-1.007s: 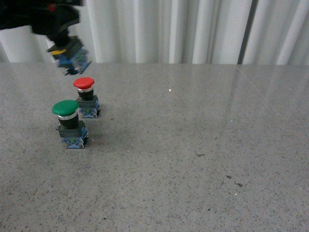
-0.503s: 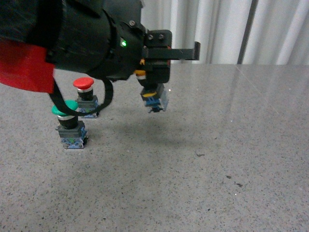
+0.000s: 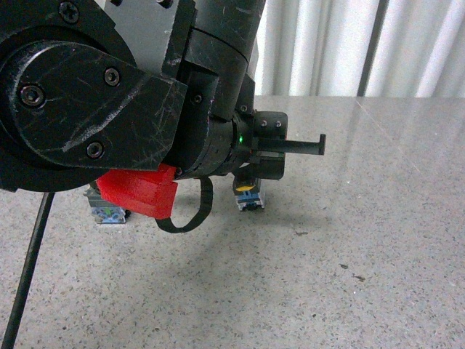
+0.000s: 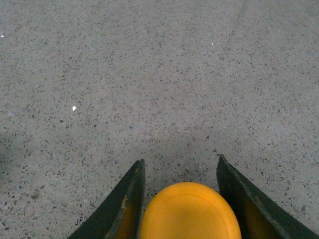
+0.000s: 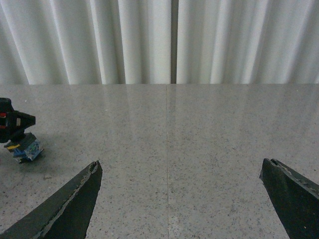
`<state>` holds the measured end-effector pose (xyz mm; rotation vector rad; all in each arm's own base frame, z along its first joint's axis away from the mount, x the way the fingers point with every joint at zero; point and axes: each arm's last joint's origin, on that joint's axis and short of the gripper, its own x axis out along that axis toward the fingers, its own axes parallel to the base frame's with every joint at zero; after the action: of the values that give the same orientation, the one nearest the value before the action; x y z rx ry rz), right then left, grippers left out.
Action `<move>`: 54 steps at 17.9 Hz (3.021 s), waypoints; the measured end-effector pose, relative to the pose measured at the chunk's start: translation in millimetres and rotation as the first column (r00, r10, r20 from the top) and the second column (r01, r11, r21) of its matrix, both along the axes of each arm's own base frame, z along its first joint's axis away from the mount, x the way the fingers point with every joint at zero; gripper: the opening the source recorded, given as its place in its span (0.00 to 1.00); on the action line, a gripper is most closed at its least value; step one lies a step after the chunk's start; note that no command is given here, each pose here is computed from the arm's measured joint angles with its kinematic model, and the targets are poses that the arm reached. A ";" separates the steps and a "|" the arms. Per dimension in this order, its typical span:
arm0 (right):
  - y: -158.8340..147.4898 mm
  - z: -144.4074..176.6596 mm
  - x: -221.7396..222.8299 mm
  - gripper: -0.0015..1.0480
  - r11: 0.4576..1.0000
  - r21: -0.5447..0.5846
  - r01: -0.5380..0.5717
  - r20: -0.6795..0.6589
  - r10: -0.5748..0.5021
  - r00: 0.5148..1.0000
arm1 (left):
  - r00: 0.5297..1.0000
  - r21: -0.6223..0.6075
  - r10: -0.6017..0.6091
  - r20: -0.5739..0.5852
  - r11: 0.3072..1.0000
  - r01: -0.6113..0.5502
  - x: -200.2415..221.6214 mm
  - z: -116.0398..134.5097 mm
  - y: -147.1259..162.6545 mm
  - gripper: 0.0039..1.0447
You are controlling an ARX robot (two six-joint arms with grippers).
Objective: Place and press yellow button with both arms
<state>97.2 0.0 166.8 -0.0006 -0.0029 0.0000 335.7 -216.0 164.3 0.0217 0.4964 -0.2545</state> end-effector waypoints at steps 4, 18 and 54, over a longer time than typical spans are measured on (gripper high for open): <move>0.0 0.0 0.0 0.94 1.000 0.000 0.000 0.000 0.000 1.000 | 1.000 -0.006 -0.022 -0.018 1.000 0.022 -0.9 -3.3 -1.9 0.77; 0.0 0.0 0.0 0.94 1.000 0.000 0.000 0.000 0.000 1.000 | 0.851 0.100 -0.119 0.511 0.992 0.079 -109.1 126.7 99.8 0.94; 0.0 -0.1 0.0 0.94 1.000 0.000 0.000 -0.001 0.000 1.000 | 0.845 -0.082 0.245 0.476 0.969 -0.235 -238.5 3.5 215.9 0.01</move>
<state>97.2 0.0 166.7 -0.0006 -0.0021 0.0000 97.2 -0.1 167.8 0.0025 -0.0078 -0.0004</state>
